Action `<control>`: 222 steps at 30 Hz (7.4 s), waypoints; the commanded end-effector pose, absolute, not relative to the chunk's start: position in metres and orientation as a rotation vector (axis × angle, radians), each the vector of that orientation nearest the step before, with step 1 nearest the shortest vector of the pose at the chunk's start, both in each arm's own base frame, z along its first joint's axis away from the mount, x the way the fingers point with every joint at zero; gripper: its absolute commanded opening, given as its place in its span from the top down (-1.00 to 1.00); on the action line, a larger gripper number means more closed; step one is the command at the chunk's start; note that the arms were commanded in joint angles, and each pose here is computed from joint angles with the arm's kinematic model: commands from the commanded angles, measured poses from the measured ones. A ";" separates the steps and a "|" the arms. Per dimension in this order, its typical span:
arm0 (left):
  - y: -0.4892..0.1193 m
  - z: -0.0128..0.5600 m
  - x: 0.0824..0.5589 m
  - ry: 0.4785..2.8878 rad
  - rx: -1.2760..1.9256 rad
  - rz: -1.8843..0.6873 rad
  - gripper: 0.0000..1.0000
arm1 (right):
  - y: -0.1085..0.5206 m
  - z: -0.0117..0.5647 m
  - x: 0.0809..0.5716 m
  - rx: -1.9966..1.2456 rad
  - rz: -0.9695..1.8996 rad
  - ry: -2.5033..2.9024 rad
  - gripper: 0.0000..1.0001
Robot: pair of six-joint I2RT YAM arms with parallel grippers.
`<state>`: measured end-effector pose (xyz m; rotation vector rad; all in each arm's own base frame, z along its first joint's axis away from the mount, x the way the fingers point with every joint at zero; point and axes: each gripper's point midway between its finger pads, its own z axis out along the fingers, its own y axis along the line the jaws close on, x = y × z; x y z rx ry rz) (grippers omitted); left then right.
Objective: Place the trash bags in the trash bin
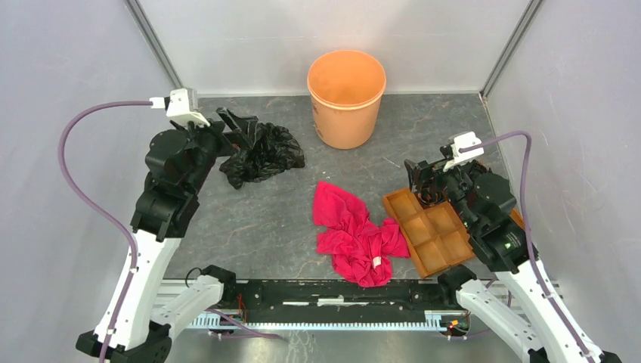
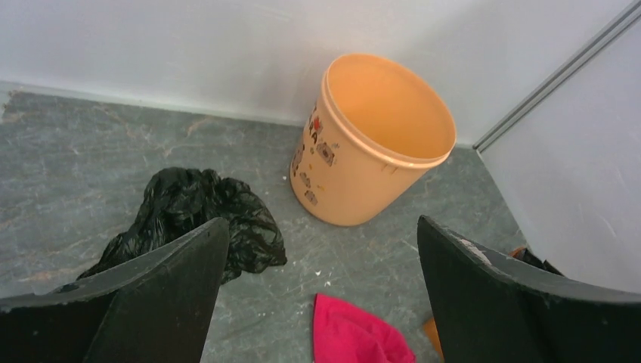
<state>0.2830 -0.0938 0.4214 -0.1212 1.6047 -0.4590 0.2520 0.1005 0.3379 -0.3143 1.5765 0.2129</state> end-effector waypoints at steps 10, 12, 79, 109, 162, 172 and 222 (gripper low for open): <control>-0.093 0.328 0.314 1.870 -0.189 -0.390 -0.99 | 0.123 0.314 0.262 -0.309 0.329 1.588 -0.96; -0.084 0.302 0.321 1.938 -0.264 -0.326 -0.99 | 0.127 0.311 0.263 -0.319 0.344 1.591 -0.96; -0.109 0.353 0.267 1.804 -0.014 -0.699 0.96 | 0.381 0.273 0.225 -0.932 0.670 1.610 -0.96; -0.162 0.377 0.215 1.692 0.496 -0.648 0.96 | 0.401 0.302 0.234 -1.228 1.083 1.219 -0.22; -0.294 0.171 0.357 2.314 -0.025 -1.206 -0.23 | 0.204 0.256 0.297 -0.501 0.580 1.719 0.99; -0.295 0.153 0.352 2.321 -0.032 -1.216 0.63 | 0.204 0.247 0.294 -0.511 0.581 1.734 0.99; -0.011 0.258 0.205 1.785 -0.655 -0.280 0.96 | 0.325 0.208 0.248 -0.649 1.128 1.772 0.99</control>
